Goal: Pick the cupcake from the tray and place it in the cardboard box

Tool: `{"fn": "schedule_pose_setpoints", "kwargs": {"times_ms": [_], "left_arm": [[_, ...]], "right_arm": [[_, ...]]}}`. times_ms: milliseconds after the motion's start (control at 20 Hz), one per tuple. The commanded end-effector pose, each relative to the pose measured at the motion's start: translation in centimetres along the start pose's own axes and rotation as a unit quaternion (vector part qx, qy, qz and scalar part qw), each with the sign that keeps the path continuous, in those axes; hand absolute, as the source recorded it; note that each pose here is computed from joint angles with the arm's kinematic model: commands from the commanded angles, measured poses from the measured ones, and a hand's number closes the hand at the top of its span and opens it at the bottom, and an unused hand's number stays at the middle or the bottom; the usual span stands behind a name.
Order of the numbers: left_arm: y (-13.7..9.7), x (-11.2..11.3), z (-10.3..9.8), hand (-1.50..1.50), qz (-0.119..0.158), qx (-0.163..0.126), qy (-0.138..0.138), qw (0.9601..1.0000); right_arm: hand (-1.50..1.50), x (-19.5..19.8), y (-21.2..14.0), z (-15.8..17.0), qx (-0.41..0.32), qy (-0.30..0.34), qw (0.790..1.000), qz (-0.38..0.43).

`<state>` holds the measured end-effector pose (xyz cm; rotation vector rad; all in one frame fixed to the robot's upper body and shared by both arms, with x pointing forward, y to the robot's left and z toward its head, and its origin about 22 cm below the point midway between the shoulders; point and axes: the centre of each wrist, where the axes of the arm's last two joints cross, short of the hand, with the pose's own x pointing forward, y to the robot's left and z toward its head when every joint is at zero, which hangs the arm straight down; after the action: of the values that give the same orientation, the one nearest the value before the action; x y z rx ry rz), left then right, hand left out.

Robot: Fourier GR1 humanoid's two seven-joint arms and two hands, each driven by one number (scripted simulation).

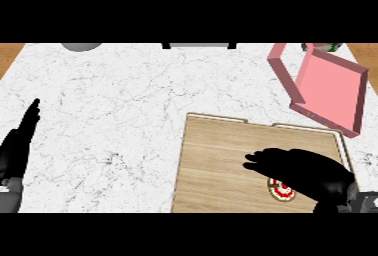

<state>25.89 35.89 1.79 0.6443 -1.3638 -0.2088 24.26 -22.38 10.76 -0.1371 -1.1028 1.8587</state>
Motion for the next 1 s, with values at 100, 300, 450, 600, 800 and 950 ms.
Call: {"fn": "schedule_pose_setpoints", "kwargs": {"times_ms": [100,300,450,600,800,950], "left_arm": [[0.1,-0.2,-1.1,0.0,-0.003,-0.002,-0.006,1.0],[-0.8,-0.6,-0.5,0.0,-0.002,0.0,0.005,1.0],[-0.9,1.5,-0.2,0.0,0.001,-0.006,-0.002,1.0],[1.3,-0.2,0.1,0.0,-0.01,-0.006,-0.001,0.9999],[-0.4,-0.4,0.5,0.0,-0.007,0.008,-0.001,0.9999],[-0.2,-0.2,0.0,0.0,0.004,0.01,0.002,0.9999]], "right_arm": [[-1.5,-1.1,0.2,-1.5,0.022,0.052,0.998,0.005],[-1.5,0.3,1.6,-2.7,0.019,0.052,0.998,0.004],[1.5,-1.2,1.3,-3.2,-0.057,0.041,0.996,0.052],[1.5,-0.8,2.1,-3.7,-0.099,0.037,0.993,0.054],[1.5,-0.7,2.4,-4.5,-0.128,0.046,0.987,0.088],[1.5,-11.8,-1.4,6.1,-0.202,0.105,0.972,0.052]]}}
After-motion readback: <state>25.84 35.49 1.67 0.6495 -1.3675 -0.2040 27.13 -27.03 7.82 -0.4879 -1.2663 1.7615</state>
